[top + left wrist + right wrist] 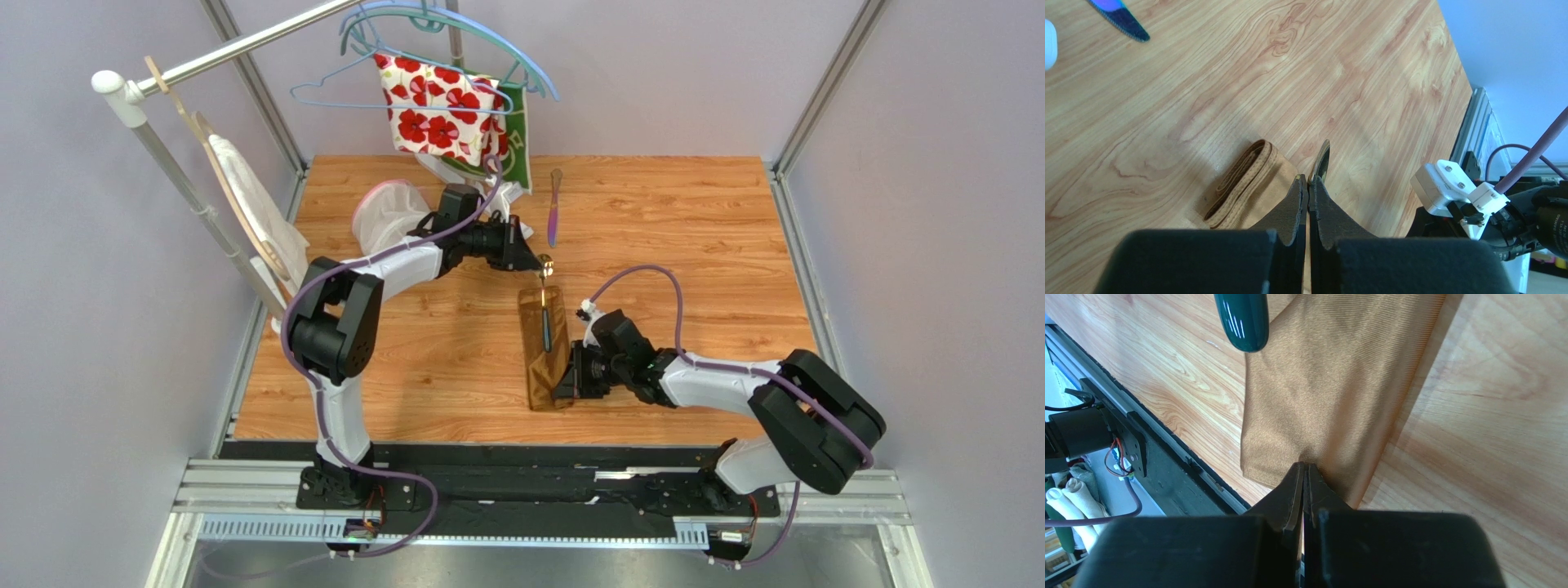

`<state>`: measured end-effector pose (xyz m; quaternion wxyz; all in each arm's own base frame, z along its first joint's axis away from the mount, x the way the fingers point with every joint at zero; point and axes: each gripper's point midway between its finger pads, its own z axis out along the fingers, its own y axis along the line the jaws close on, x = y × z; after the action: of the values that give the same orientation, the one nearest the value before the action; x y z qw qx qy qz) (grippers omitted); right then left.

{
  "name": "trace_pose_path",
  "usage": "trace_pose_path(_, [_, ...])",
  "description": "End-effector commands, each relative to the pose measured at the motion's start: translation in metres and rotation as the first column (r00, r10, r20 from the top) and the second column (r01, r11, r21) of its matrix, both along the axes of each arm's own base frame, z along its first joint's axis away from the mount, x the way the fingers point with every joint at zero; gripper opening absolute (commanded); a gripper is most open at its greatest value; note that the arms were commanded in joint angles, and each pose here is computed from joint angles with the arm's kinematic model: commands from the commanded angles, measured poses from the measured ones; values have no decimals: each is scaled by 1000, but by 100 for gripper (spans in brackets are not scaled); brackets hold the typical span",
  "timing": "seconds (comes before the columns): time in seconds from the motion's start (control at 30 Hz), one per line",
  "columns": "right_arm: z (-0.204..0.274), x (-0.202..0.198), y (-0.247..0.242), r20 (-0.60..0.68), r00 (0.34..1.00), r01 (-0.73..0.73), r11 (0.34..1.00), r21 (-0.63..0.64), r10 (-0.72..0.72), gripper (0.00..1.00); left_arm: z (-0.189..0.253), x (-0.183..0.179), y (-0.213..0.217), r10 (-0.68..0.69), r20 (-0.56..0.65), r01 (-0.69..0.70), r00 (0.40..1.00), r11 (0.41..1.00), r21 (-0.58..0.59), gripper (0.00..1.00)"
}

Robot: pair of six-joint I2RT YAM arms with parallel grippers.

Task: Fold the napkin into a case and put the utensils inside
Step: Insert the spoon into the folded napkin.

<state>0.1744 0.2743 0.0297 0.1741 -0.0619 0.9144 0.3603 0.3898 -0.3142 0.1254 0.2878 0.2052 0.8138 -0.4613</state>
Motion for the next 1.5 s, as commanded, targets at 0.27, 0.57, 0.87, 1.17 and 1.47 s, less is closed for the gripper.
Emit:
trace_pose_path(0.27, [-10,2,7,-12,1000,14,999,35,-14,0,2,40,-6,92,73,-91,993,996,-24,0])
trace_pose_path(0.57, [-13,-1,6,-21,1000,13,999,40,-12,0,8,58,-11,37,124,-36,992,999,-12,0])
trace_pose_path(0.87, [-12,-1,7,-15,1000,9,999,45,-8,0,-5,61,-10,3,91,-6,996,999,36,0])
trace_pose_path(1.17, [-12,-2,7,-17,1000,4,999,49,-4,0,-19,60,-11,7,36,-9,999,999,38,0])
trace_pose_path(1.47, [-12,-1,8,-14,1000,5,999,51,-5,0,-19,42,-17,-34,6,33,999,999,11,0])
